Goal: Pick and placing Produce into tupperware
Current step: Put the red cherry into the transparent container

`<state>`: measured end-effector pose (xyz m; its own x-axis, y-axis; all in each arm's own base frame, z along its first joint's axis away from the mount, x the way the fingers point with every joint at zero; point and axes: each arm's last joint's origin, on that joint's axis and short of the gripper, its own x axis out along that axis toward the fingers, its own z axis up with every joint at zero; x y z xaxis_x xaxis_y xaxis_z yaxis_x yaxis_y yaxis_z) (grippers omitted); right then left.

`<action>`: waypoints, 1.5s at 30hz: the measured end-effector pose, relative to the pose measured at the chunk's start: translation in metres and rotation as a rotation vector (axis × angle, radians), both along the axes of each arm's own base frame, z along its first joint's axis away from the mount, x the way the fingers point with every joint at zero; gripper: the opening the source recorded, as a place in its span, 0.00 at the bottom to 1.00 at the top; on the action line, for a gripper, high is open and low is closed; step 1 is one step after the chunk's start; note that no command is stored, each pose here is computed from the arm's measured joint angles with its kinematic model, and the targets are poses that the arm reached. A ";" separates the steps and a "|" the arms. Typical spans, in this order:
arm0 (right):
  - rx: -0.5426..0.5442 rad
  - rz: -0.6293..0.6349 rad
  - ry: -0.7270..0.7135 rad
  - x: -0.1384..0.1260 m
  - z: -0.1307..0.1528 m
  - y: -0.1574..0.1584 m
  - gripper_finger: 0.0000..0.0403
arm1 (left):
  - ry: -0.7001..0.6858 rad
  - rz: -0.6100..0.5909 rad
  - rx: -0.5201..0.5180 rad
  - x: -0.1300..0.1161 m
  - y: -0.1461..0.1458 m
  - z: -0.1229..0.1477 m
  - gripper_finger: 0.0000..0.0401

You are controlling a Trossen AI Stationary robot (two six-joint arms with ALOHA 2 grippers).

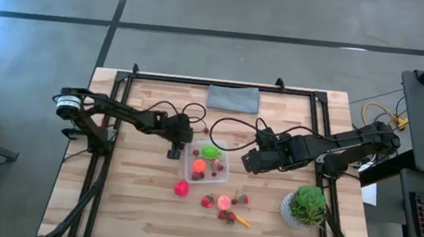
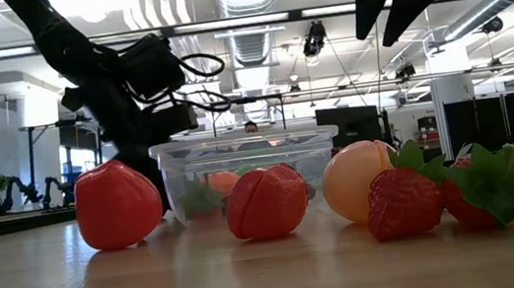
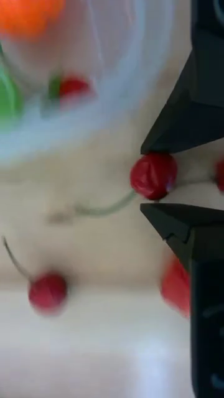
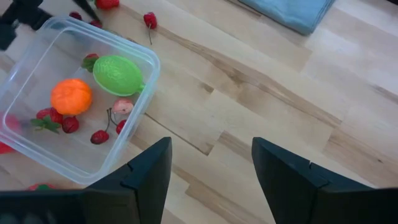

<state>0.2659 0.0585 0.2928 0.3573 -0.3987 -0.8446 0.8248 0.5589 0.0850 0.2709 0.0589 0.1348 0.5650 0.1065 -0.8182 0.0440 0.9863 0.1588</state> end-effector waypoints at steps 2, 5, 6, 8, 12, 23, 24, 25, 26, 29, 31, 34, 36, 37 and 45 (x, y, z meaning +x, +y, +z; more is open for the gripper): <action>0.000 0.000 0.000 0.000 0.000 0.000 0.53 | 0.011 0.037 0.055 -0.001 0.004 0.001 0.30; 0.000 0.000 0.000 0.000 0.000 0.000 0.53 | 0.023 0.088 0.132 -0.003 0.009 0.004 0.30; 0.000 0.001 0.000 0.000 0.000 0.000 0.53 | 0.019 0.104 0.150 -0.003 0.011 0.007 0.30; 0.000 0.000 0.000 0.000 0.000 0.000 0.53 | -0.005 0.124 0.166 -0.004 0.014 0.014 0.30; 0.000 0.001 0.000 0.000 0.000 0.000 0.53 | -0.084 0.130 0.174 -0.003 0.015 0.034 0.30; -0.016 0.031 0.017 0.000 -0.001 0.000 0.53 | -0.152 0.070 0.074 -0.002 0.015 0.049 0.30; -0.016 0.031 0.018 0.000 -0.001 0.000 0.53 | -0.147 0.081 0.024 -0.001 0.017 0.048 0.30; -0.016 0.031 0.019 0.000 -0.001 0.000 0.53 | -0.144 0.106 -0.033 0.002 0.020 0.048 0.30; -0.016 0.031 0.019 0.000 -0.001 0.000 0.53 | -0.149 0.143 -0.088 0.007 0.025 0.049 0.30; -0.019 0.036 0.023 0.000 -0.002 0.000 0.53 | -0.103 0.249 -0.197 0.017 0.041 0.050 0.30; -0.020 0.037 0.025 -0.001 -0.002 0.000 0.53 | -0.075 0.287 -0.213 0.026 0.052 0.052 0.30; -0.019 0.038 0.025 -0.001 -0.002 0.000 0.53 | -0.026 0.314 -0.226 0.041 0.066 0.057 0.30; -0.016 0.032 0.024 -0.001 -0.002 0.000 0.53 | 0.033 0.335 -0.242 0.050 0.074 0.057 0.30; -0.014 0.028 0.022 -0.001 -0.003 0.000 0.53 | 0.074 0.345 -0.253 0.055 0.077 0.055 0.30; -0.009 0.016 0.019 -0.001 -0.003 0.000 0.53 | 0.313 0.339 -0.296 0.080 0.088 0.037 0.30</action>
<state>0.2650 0.0584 0.2896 0.3476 -0.4003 -0.8479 0.8169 0.5731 0.0644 0.3511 0.1472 0.1722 0.2642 -0.0201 -0.9643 -0.2835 0.9540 -0.0975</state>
